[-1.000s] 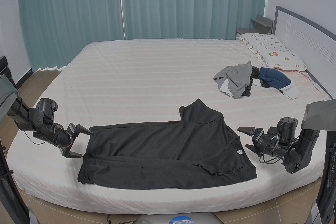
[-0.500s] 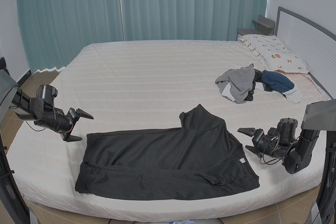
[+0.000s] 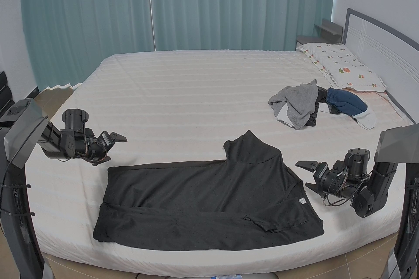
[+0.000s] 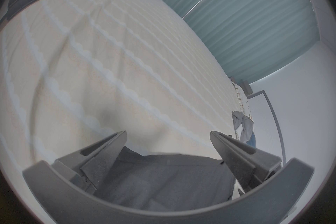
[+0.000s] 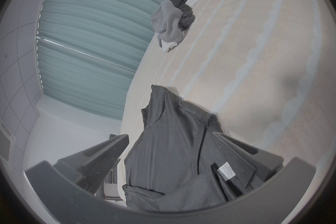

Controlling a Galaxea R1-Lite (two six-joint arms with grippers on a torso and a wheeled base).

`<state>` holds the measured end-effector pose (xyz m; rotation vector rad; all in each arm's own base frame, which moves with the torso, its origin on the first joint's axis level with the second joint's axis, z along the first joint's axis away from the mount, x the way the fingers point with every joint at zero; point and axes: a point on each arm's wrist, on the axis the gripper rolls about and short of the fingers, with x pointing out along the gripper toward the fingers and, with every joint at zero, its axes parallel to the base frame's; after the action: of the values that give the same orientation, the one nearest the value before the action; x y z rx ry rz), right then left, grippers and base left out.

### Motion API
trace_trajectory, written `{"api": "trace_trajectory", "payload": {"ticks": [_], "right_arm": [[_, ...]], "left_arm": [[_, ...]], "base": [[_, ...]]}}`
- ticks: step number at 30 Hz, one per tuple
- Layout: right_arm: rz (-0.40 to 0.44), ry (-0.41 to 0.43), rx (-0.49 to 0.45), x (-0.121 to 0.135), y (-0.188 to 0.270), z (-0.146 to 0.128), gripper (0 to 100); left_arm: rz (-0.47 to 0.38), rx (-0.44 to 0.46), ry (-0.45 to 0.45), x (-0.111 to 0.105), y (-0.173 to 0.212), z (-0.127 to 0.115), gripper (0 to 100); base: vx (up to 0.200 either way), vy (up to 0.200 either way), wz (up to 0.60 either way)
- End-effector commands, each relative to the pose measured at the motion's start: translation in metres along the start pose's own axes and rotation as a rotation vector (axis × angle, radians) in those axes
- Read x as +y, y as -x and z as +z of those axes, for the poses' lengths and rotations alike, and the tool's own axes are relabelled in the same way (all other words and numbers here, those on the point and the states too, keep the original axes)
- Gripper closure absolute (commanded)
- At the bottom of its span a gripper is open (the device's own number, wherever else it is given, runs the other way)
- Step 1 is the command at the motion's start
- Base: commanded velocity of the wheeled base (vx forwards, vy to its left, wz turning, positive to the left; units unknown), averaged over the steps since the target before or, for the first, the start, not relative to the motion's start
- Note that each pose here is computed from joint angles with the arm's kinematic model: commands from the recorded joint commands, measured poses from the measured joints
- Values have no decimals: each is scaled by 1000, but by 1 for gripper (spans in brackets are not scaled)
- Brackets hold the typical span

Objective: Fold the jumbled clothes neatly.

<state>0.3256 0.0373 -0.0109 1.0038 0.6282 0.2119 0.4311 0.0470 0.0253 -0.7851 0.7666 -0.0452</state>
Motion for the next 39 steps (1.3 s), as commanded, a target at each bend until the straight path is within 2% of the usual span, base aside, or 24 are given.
{"api": "trace_trajectory", "payload": {"ticks": [1,8,17,29,35,39], "right_arm": [[-14,-6,16,-5,-3,-4,0],[-22,-11,16,-10,-6,-4,0],[-23,-8,22,-10,-8,-6,0],[-22,-7,21,-9,-8,-5,0],[-22,-7,21,-10,-8,-6,0],[-23,-8,24,-11,-9,-7,0]], "left_arm": [[39,50,16,19,-12,-17,0],[43,26,36,26,-6,-11,0],[36,39,51,29,4,-14,0],[36,47,25,27,3,-17,0],[83,31,11,27,-6,-23,0],[81,19,6,25,-8,-23,0]], "base": [[0,0,0],[0,0,0],[0,0,0],[0,0,0],[0,0,0],[0,0,0]]}}
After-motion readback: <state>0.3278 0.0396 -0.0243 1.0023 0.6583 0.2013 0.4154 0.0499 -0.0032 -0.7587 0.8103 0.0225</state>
